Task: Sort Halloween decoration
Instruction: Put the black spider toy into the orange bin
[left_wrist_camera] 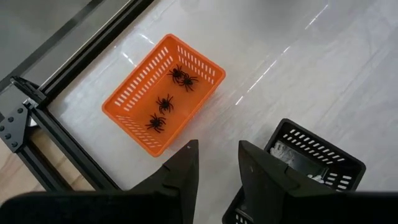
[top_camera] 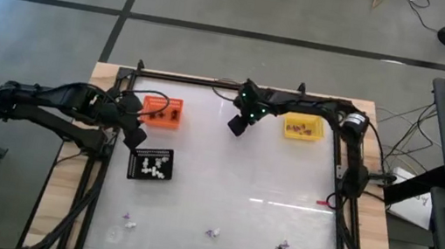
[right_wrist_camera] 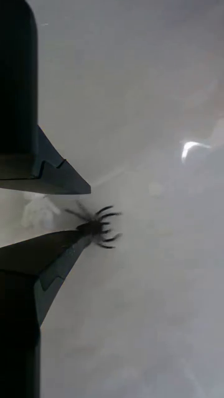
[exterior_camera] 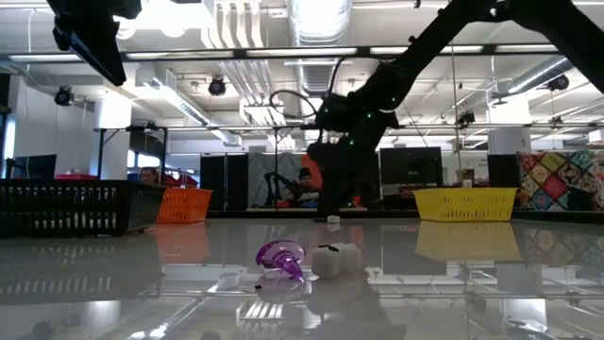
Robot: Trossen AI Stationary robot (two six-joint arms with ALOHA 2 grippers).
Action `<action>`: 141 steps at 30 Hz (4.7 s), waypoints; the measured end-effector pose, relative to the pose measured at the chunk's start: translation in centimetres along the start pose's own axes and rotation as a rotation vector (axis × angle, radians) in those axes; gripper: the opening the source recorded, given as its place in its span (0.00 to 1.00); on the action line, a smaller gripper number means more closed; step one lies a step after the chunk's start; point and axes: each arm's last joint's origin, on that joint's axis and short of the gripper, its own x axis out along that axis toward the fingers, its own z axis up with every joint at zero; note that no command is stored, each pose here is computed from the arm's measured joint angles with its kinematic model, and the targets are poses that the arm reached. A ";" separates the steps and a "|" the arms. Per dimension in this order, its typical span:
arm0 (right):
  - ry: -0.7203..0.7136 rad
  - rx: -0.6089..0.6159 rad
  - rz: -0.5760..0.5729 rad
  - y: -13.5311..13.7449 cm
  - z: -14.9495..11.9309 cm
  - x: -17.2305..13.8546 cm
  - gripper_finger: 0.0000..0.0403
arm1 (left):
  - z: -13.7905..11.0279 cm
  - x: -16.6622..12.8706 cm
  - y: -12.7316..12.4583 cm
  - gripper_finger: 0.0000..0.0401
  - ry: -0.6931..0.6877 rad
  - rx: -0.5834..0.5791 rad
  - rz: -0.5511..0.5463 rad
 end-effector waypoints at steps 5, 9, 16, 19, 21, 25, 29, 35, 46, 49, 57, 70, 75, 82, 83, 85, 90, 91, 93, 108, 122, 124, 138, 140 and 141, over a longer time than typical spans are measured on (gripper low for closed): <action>0.023 -0.003 -0.070 -0.2 -0.3 1.3 0.24 | 0.0 0.0 0.0 0.24 0.000 0.000 0.000; 0.011 -0.012 -0.075 -0.2 -0.2 1.6 0.24 | 0.0 0.0 0.0 0.24 -0.001 -0.001 0.001; -0.007 -0.004 -0.088 -0.3 -0.1 1.7 0.15 | 0.0 0.0 0.0 0.24 -0.002 0.000 0.001; -0.004 -0.001 -0.089 -0.4 -0.2 2.1 0.05 | 0.0 0.0 0.0 0.24 -0.002 0.001 0.001; 0.001 0.007 -0.089 -0.5 -0.3 2.3 0.03 | 0.0 0.0 0.0 0.24 -0.002 0.001 0.001; 0.002 0.013 -0.087 -0.5 -0.3 2.3 0.02 | 0.0 0.0 0.0 0.24 -0.002 0.002 0.002; -0.009 0.020 -0.067 -0.1 -0.1 1.5 0.02 | 0.0 0.0 0.0 0.24 -0.003 0.002 0.002; -0.038 0.022 -0.060 0.7 0.4 -1.0 0.02 | 0.0 0.0 0.0 0.24 -0.003 0.003 0.002; -0.119 0.016 -0.099 0.4 1.1 -0.4 0.16 | 0.0 0.0 0.0 0.24 -0.003 0.003 0.002; -0.119 0.016 -0.107 0.3 1.1 -0.2 0.22 | 0.0 0.0 0.0 0.24 -0.002 0.003 0.002; -0.131 0.020 -0.148 -0.3 1.0 0.8 0.26 | 0.0 0.0 0.0 0.24 -0.002 0.003 0.002; -0.083 0.037 -0.158 -0.7 0.4 2.2 0.25 | 0.0 0.0 0.0 0.24 -0.003 0.003 0.002; -0.056 0.042 -0.145 -0.9 0.1 2.6 0.15 | 0.0 0.0 0.0 0.24 -0.002 0.003 0.003; -0.059 0.037 -0.135 -0.7 0.3 2.3 0.03 | 0.0 0.0 0.0 0.24 -0.002 0.004 0.003; -0.059 0.037 -0.133 -0.6 0.4 2.1 0.03 | 0.0 0.0 0.0 0.24 -0.002 0.004 0.003; -0.065 0.034 -0.121 -0.4 0.9 1.9 0.03 | 0.0 0.0 0.0 0.24 -0.002 0.004 0.003; -0.130 0.027 -0.015 1.4 3.3 0.8 0.02 | 0.0 0.0 0.0 0.24 -0.002 0.002 0.003; -0.150 0.018 -0.003 1.8 3.8 0.5 0.02 | 0.0 0.0 0.0 0.24 -0.002 0.001 0.003; -0.179 0.002 0.010 2.7 4.6 0.0 0.02 | 0.0 0.0 0.0 0.24 -0.002 -0.001 0.003; -0.365 -0.041 0.110 7.5 8.3 -1.4 0.02 | 0.0 0.0 0.0 0.24 -0.002 -0.014 0.003; -0.420 -0.058 0.233 13.8 12.0 3.4 0.02 | 0.0 0.0 0.0 0.24 0.000 0.020 0.001; -0.403 -0.036 0.235 14.1 12.4 4.1 0.02 | 0.0 0.0 0.0 0.24 0.000 0.030 0.000; -0.342 -0.009 0.214 13.9 12.1 6.9 0.02 | 0.0 0.0 0.0 0.24 0.000 0.038 -0.001; -0.336 -0.008 0.212 13.7 12.0 7.4 0.02 | 0.0 0.0 0.0 0.24 0.001 0.038 -0.001; -0.334 -0.009 0.210 13.7 11.9 7.7 0.02 | 0.0 0.0 0.0 0.24 0.001 0.038 -0.001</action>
